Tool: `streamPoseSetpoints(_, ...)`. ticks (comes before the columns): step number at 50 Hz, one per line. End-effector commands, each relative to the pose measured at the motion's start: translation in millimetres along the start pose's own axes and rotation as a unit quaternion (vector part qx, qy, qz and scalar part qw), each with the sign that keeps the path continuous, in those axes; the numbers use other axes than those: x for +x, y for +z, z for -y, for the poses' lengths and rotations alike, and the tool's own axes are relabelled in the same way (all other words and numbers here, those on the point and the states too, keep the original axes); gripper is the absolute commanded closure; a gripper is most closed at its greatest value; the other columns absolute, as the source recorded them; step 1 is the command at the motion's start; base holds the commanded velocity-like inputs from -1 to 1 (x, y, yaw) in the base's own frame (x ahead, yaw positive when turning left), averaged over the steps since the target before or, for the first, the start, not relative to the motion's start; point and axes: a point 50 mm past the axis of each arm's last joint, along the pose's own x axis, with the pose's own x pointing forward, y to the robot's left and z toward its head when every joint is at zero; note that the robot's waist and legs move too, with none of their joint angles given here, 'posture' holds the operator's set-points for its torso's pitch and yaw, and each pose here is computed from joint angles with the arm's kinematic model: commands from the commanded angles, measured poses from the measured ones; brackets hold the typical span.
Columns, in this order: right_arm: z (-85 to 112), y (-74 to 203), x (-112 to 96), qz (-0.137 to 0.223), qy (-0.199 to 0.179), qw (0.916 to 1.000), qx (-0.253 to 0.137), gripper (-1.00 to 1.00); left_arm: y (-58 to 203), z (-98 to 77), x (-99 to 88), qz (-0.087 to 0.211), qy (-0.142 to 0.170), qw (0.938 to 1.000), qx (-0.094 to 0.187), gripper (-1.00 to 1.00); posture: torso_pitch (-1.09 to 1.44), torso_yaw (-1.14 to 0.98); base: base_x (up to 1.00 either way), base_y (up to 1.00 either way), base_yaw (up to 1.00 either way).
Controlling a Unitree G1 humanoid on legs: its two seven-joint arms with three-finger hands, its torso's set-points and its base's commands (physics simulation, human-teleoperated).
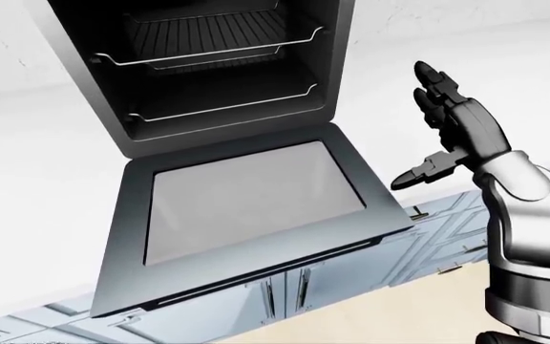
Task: Close the toaster oven door.
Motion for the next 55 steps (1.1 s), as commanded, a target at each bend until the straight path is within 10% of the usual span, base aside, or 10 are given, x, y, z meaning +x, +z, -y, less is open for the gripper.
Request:
streamPoseSetpoints(1, 7.3, 18, -2, 0.039, -0.015, 0.9989, -0.023, -1.00, 20, 1.3, 0.4, 0.046, -0.005, 0.9989, 0.008, -1.00, 0.00, 0.00, 0.00, 0.00, 0.00)
streamPoseSetpoints(55, 10.8, 0, -6, 0.043, 0.008, 0.9939, -0.101, -1.00, 22, 2.0, -1.0, 0.047, -0.006, 0.9989, 0.007, -1.00, 0.00, 0.00, 0.00, 0.00, 0.00)
